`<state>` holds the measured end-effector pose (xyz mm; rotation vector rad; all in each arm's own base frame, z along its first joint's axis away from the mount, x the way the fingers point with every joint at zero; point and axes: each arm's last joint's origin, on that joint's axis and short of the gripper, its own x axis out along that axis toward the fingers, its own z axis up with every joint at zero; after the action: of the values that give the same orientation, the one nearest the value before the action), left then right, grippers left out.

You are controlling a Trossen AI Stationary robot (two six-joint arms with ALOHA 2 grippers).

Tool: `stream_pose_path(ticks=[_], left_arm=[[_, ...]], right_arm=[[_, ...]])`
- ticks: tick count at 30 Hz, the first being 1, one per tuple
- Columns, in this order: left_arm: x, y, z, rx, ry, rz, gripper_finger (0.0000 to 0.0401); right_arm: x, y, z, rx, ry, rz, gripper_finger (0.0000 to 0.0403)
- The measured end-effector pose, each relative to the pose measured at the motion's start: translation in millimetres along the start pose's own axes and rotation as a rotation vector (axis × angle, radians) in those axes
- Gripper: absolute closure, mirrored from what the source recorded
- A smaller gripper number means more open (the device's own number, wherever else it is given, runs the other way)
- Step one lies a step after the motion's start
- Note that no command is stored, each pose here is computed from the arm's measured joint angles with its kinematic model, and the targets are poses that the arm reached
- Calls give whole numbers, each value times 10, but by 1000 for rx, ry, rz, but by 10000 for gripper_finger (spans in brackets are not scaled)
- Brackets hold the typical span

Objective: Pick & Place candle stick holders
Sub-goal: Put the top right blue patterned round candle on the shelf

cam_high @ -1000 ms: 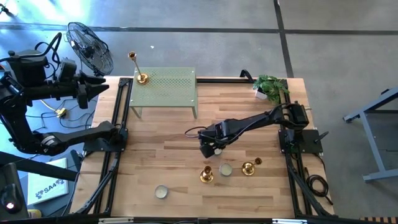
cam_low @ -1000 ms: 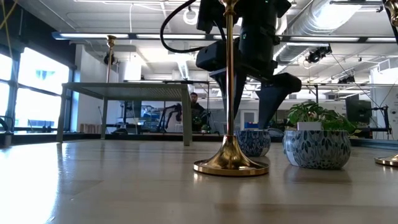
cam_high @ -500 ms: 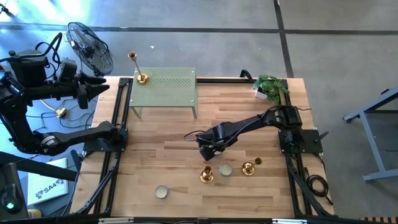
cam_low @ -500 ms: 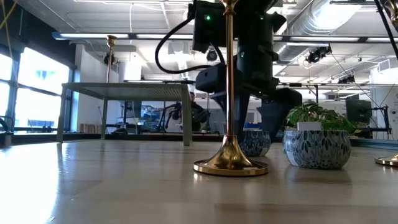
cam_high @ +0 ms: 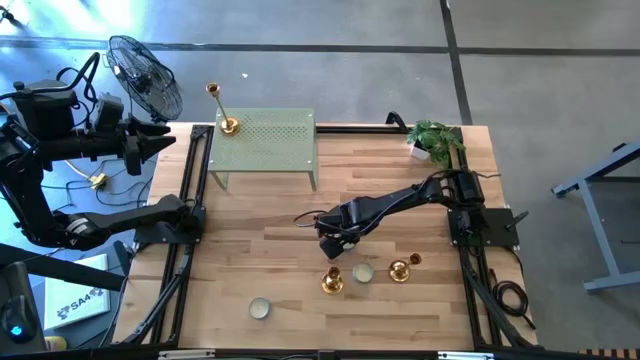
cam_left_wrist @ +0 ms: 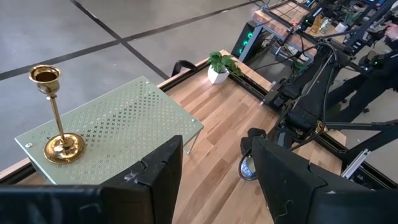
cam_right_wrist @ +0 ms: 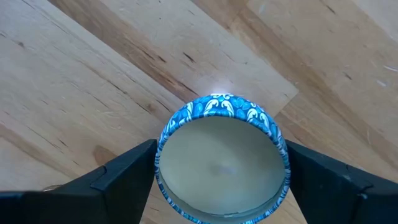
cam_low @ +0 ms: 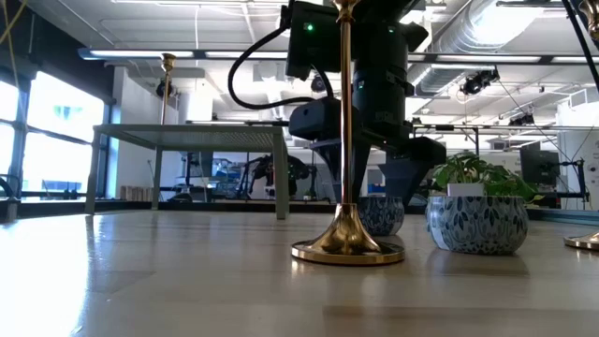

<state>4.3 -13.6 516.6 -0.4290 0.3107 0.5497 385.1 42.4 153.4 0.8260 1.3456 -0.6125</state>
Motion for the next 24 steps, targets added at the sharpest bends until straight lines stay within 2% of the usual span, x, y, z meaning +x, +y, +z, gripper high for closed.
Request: stream_pose_path(ticks=[5, 9, 14, 18, 24], left_arm=[[0, 0, 0, 0, 0, 0, 210], [0, 0, 0, 0, 0, 0, 210], [0, 0, 0, 0, 0, 0, 210], [0, 0, 0, 0, 0, 0, 210], [0, 0, -1, 0, 0, 0, 210]], right_arm=[[0, 6, 4, -3, -9, 4, 75], [-4, 103, 21, -95, -56, 86, 76], [-10, 165, 25, -105, -80, 139, 75], [-11, 166, 17, -106, -28, 168, 75], [-7, 151, 0, -103, -10, 153, 75]])
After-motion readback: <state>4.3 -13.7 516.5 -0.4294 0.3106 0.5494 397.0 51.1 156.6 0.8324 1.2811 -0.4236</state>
